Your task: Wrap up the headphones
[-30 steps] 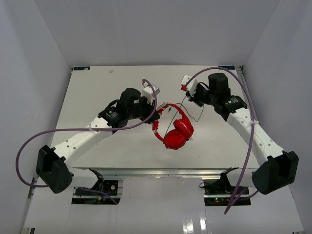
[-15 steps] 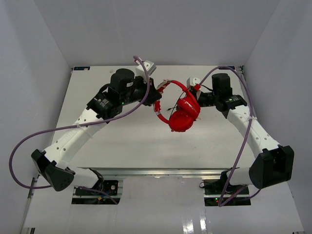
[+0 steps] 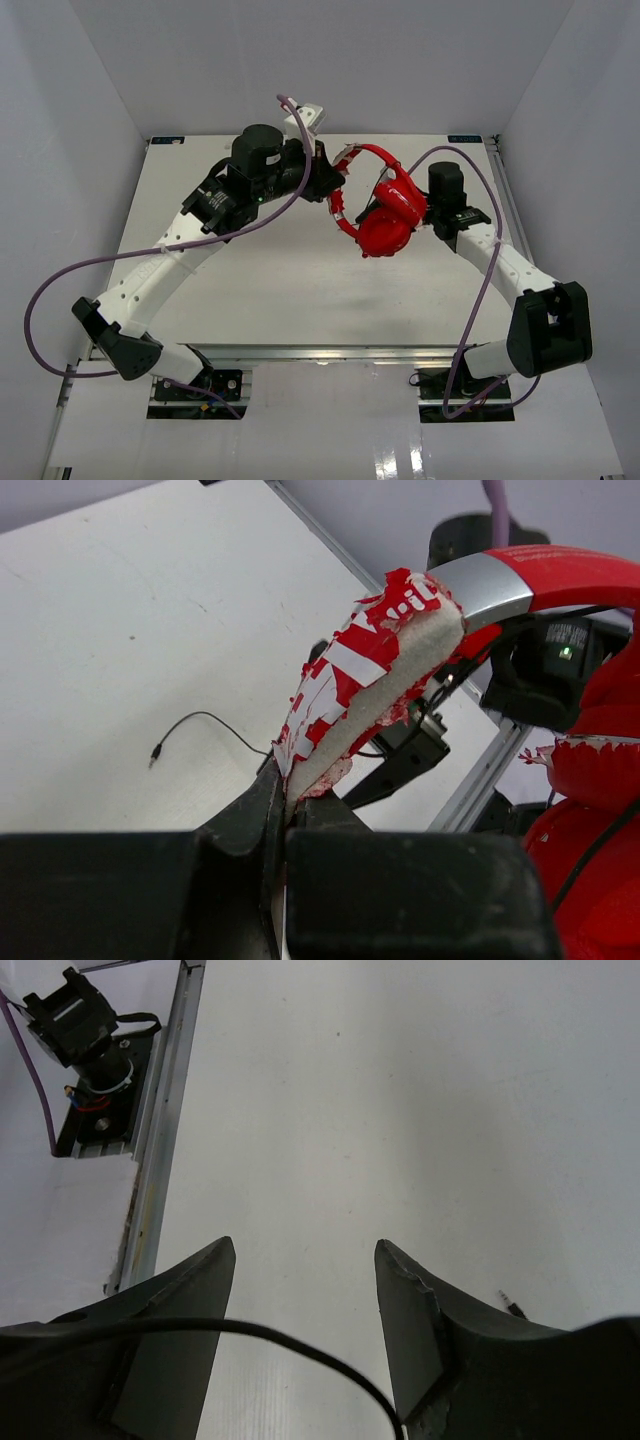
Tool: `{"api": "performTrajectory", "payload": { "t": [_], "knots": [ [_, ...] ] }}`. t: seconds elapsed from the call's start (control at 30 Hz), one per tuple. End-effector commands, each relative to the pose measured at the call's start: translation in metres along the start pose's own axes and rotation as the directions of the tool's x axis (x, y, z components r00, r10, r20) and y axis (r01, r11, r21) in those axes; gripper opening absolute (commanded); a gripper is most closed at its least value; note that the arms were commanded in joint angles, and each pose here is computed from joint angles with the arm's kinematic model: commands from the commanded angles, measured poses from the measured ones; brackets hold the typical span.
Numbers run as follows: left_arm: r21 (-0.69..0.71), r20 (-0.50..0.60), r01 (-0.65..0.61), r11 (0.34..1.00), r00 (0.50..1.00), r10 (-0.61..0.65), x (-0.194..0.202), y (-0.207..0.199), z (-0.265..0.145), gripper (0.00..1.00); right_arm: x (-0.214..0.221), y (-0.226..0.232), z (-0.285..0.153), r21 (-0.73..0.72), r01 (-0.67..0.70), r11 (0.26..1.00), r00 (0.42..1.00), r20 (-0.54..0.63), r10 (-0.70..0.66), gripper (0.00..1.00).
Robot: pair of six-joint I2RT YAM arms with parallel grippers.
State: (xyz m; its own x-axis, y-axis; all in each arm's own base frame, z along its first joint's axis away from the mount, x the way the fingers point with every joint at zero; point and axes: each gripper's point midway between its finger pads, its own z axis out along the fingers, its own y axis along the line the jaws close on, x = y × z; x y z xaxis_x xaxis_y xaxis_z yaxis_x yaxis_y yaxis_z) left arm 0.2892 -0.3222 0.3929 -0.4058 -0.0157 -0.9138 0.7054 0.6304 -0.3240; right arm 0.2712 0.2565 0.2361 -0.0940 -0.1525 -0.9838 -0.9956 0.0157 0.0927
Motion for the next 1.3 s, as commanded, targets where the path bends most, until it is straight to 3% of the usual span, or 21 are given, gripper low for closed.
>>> {"api": "performTrajectory", "payload": {
  "t": [0.0, 0.2, 0.43, 0.57, 0.67, 0.97, 1.17, 1.27],
  "knots": [
    [-0.042, 0.2, 0.05, 0.998, 0.979, -0.04, -0.065, -0.008, -0.026, 0.0, 0.019, 0.008, 0.003, -0.031, -0.029, 0.999, 0.999, 0.013, 0.029, 0.64],
    [-0.149, 0.399, 0.205, 0.967, 0.907, -0.131, -0.105, 0.013, -0.04, 0.0, 0.05, 0.03, 0.002, -0.077, -0.071, 0.995, 0.998, -0.003, 0.071, 0.64],
    [-0.196, 0.544, 0.369, 0.908, 0.812, -0.213, -0.13, 0.034, -0.047, 0.0, 0.051, 0.059, 0.006, -0.207, -0.135, 0.969, 0.99, 0.021, 0.143, 0.62],
    [-0.194, 0.607, 0.396, 0.897, 0.767, -0.208, -0.142, 0.039, -0.054, 0.0, 0.049, 0.068, 0.006, -0.226, -0.128, 0.966, 0.99, 0.023, 0.137, 0.59],
    [-0.222, 0.639, 0.397, 0.89, 0.749, -0.175, -0.151, 0.045, -0.063, 0.0, 0.053, 0.073, 0.004, -0.223, -0.122, 0.967, 0.991, 0.018, 0.129, 0.54],
    [-0.363, 0.704, 0.437, 0.823, 0.708, -0.066, -0.152, 0.085, -0.084, 0.0, 0.07, 0.074, -0.002, -0.113, -0.091, 0.989, 0.993, -0.086, 0.082, 0.25],
    [-0.379, 0.708, 0.462, 0.802, 0.703, -0.07, -0.131, 0.105, -0.081, 0.0, 0.074, 0.068, -0.009, -0.02, -0.066, 0.998, 0.987, -0.151, 0.063, 0.17],
    [-0.372, 0.722, 0.472, 0.8, 0.688, -0.07, -0.131, 0.108, -0.085, 0.0, 0.073, 0.064, -0.012, 0.014, -0.05, 0.999, 0.983, -0.178, 0.051, 0.18]
  ]
}}
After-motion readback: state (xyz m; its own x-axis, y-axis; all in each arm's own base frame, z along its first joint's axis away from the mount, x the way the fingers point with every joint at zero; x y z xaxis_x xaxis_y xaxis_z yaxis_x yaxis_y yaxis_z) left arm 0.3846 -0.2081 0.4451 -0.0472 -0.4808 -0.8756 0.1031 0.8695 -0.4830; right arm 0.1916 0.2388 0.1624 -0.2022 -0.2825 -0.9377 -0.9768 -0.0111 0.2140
